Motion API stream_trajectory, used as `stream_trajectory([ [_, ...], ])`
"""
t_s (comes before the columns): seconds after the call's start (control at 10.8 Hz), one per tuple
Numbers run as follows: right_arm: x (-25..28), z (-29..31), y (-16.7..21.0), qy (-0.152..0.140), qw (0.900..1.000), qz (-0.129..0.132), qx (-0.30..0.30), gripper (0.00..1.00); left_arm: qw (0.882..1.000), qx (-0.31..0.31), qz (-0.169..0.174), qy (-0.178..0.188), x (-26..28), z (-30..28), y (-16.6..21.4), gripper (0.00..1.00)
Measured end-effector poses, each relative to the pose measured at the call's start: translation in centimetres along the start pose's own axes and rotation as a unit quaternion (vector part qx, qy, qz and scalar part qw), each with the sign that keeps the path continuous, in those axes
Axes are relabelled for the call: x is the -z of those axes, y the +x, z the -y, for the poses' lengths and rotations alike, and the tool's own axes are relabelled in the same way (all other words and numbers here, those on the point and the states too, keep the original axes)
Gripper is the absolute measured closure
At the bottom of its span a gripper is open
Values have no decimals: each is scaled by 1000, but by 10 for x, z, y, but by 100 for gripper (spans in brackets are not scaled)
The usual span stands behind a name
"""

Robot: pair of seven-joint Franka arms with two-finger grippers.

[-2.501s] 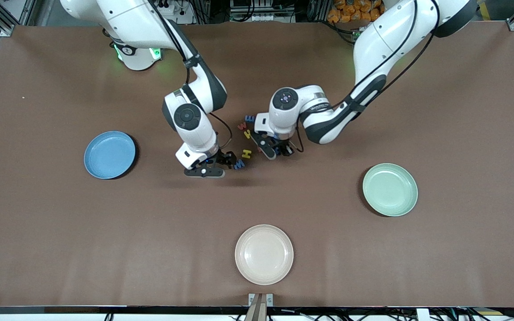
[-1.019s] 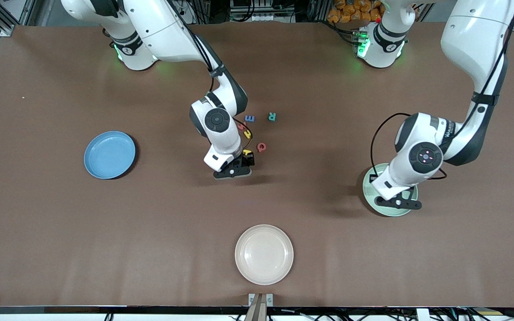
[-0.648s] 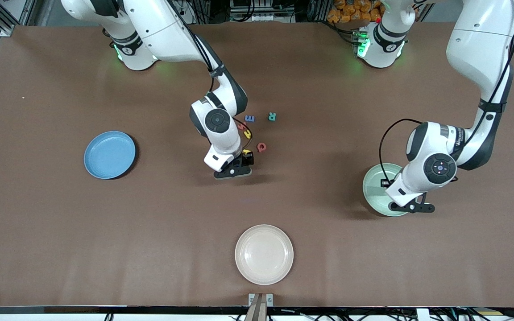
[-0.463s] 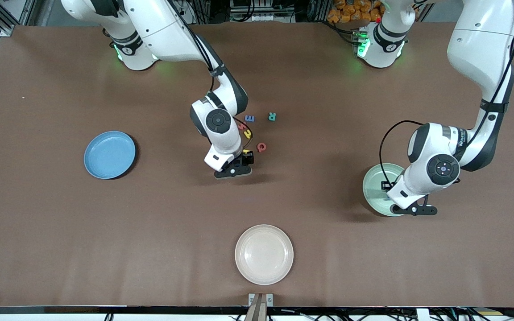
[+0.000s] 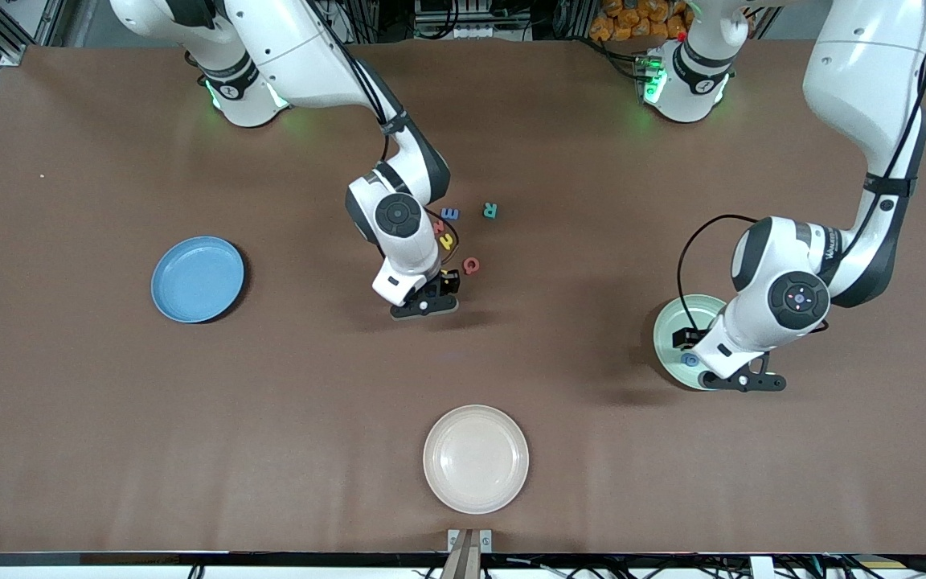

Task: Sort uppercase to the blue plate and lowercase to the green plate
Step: 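Release the W onto the blue plate while the left gripper returns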

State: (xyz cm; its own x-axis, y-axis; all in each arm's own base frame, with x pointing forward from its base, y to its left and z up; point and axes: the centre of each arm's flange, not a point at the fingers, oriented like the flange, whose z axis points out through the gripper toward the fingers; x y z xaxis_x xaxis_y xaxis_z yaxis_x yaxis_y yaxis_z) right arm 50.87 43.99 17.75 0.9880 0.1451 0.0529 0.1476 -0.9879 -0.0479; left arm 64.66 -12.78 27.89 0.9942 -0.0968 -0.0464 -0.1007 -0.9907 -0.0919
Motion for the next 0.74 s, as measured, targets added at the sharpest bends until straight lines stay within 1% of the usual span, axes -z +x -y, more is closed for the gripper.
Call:
stream_trajectory([
  [0.28,2,1,0,0,1000,2,3,57,999,-25,0,-36,36,-60,-14,0],
  [0.46,2,0,0,-2,1000,5,15,57,999,-18,11,-48,44,-112,-31,0],
  [0.56,2,-4,1,-9,1000,15,25,57,999,-3,14,-50,46,-141,-41,0],
  [0.74,4,-37,15,-35,997,42,50,57,998,11,19,-50,47,-182,-58,0],
])
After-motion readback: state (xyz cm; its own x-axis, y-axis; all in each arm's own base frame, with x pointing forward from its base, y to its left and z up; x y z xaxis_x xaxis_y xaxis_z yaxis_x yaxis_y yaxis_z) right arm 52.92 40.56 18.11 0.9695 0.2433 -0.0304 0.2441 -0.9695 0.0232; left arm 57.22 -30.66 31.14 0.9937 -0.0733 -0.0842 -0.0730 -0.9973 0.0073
